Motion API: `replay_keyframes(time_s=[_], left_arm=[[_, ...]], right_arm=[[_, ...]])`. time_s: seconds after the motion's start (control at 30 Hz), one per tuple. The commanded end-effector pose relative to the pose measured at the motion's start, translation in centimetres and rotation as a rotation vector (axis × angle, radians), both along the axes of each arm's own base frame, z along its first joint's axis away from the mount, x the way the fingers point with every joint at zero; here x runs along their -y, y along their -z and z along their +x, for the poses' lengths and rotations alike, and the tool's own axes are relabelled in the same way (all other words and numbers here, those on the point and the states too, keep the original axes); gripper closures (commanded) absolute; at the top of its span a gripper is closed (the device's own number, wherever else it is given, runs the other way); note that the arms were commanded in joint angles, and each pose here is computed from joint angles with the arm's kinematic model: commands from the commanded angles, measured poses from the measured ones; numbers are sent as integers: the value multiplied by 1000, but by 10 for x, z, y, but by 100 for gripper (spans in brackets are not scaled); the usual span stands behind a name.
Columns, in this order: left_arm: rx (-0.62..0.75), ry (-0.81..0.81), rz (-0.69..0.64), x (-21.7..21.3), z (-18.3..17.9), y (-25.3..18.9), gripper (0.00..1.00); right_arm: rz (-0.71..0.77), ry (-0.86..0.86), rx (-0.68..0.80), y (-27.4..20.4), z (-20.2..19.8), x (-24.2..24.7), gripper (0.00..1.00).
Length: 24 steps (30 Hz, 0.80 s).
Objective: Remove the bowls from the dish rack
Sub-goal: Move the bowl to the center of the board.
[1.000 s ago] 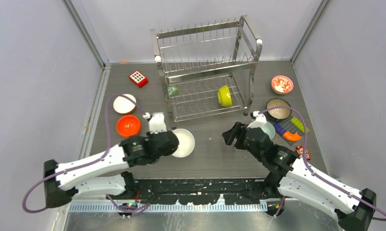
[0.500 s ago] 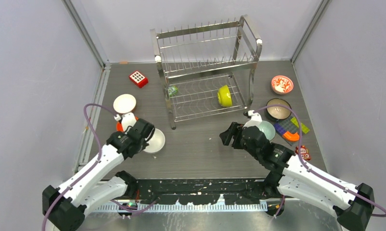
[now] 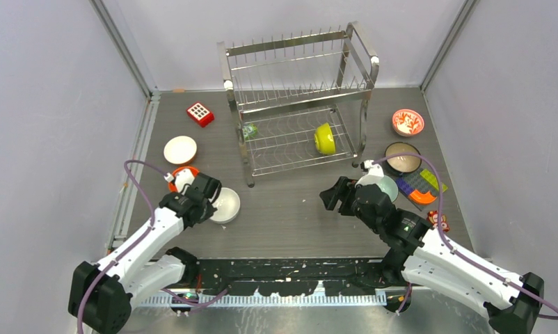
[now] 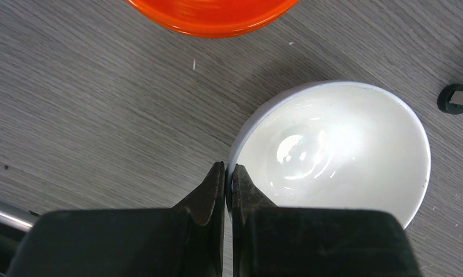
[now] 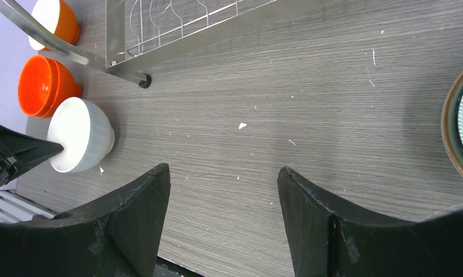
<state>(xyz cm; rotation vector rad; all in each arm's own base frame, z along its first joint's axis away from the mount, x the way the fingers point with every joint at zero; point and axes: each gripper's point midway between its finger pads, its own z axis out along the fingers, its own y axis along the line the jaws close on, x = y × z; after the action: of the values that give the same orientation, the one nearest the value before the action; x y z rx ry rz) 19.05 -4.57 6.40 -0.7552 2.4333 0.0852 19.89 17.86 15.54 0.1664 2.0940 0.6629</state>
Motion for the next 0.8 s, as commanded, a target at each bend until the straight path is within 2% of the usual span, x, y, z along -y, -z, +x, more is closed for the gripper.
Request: replay_keyframes(time_s=[0.0,0.37,0.43,0.77], left_arm=[[80,-47,-54,6,17,-5,100],[78,-73,-41,-2,11,-4,99],[78,-72,-36,-2,11,-6,91],[95,0,-54,2,8,-30,29]], right_arm=[[2,27,11,0,2,5,28],[3,39,24,-5,4,7,28],[2,41,25,-5,5,7,27],[29,11,49,-26,5,0,25]])
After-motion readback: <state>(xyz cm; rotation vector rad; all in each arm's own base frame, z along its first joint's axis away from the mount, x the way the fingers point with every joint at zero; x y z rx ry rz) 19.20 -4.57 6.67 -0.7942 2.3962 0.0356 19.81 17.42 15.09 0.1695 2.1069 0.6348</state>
